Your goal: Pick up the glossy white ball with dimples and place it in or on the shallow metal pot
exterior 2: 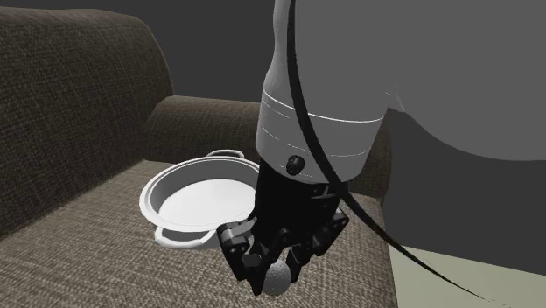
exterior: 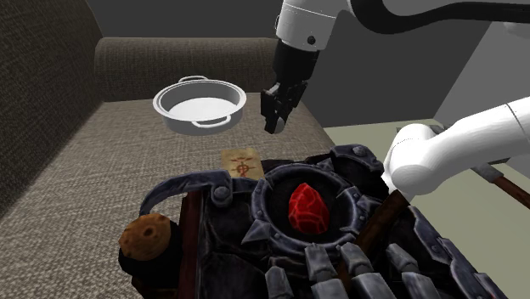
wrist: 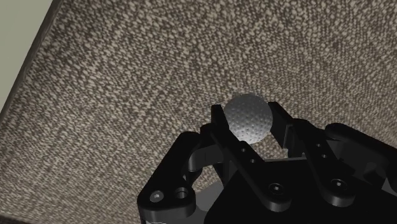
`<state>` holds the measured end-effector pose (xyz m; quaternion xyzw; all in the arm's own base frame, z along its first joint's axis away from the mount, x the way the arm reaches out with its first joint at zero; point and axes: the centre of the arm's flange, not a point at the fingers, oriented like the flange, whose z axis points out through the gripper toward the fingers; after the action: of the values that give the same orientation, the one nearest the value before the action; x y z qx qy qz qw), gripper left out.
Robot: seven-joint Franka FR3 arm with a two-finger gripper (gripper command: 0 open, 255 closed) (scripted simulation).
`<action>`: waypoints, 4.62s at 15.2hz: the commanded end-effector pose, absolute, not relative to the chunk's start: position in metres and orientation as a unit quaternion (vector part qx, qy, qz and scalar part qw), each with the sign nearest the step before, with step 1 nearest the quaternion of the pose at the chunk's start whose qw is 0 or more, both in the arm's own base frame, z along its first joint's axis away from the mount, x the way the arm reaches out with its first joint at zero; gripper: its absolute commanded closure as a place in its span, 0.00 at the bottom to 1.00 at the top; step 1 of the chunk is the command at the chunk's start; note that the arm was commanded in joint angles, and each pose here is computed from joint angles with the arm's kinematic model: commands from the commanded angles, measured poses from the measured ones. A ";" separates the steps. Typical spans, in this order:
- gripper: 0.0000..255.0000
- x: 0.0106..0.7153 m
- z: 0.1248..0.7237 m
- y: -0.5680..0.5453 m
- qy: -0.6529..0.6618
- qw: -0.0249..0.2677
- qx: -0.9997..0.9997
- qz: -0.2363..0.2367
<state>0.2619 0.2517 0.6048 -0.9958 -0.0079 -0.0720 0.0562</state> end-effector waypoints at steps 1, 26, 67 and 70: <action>1.00 0.262 0.615 0.252 -0.008 0.056 -0.996 -0.072; 1.00 0.353 0.708 0.267 -0.008 0.056 -0.996 -0.072; 0.00 0.462 0.686 0.281 -0.008 0.056 -0.996 -0.072; 0.00 0.462 0.686 0.281 -0.008 0.056 -0.996 -0.072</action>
<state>0.4619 0.2810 0.6852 -0.9958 -0.0079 -0.0721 0.0562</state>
